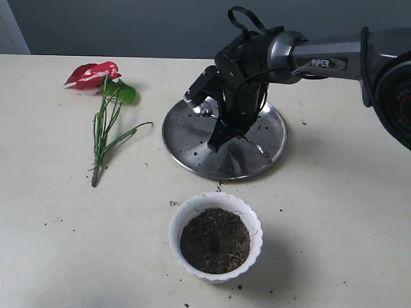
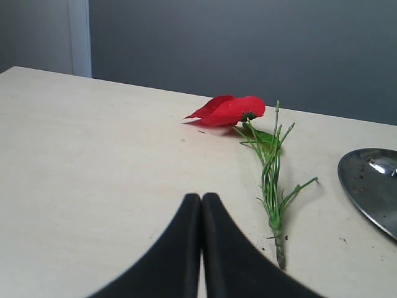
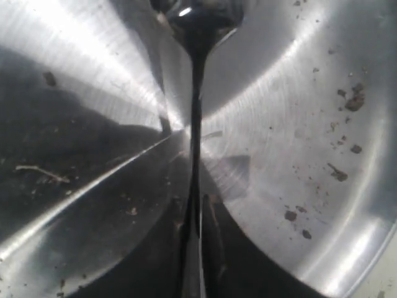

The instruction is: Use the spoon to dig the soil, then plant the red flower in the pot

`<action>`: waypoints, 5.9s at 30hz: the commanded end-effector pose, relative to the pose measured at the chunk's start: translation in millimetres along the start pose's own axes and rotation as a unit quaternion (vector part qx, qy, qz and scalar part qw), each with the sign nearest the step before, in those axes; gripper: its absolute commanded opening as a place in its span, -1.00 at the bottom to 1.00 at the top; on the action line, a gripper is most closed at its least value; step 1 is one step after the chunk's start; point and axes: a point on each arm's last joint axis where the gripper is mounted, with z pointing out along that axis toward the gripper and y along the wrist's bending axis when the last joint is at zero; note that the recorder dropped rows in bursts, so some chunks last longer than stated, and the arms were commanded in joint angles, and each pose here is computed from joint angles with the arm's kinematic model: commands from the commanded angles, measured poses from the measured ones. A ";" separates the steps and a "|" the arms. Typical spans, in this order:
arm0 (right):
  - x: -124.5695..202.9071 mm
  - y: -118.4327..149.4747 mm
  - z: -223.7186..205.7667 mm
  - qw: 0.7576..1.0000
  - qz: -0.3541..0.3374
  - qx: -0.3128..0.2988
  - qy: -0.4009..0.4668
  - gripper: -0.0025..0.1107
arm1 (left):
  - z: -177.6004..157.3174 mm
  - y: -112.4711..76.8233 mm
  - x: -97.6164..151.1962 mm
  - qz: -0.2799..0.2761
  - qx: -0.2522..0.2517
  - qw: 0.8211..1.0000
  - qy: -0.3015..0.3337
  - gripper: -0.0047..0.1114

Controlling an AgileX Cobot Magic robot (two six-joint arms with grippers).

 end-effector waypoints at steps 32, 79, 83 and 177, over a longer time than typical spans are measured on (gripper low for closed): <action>-100.9 87.6 -98.8 0.891 0.211 -0.216 -0.338 0.10 | -0.2 0.0 -0.7 0.000 0.001 1.000 -0.007 -0.91; -163.9 82.1 -105.7 0.845 0.297 -0.218 -0.388 -0.96 | -0.2 0.0 -0.7 0.000 0.001 1.000 -0.007 -0.91; -152.5 77.9 -149.7 0.864 0.225 -0.187 -0.410 -0.96 | -0.2 0.0 -0.7 0.000 0.001 1.000 -0.007 -0.91; 160.5 144.0 -77.8 0.784 0.146 -0.191 -0.572 -0.97 | -0.2 0.0 -0.7 0.000 0.001 1.000 -0.007 -0.91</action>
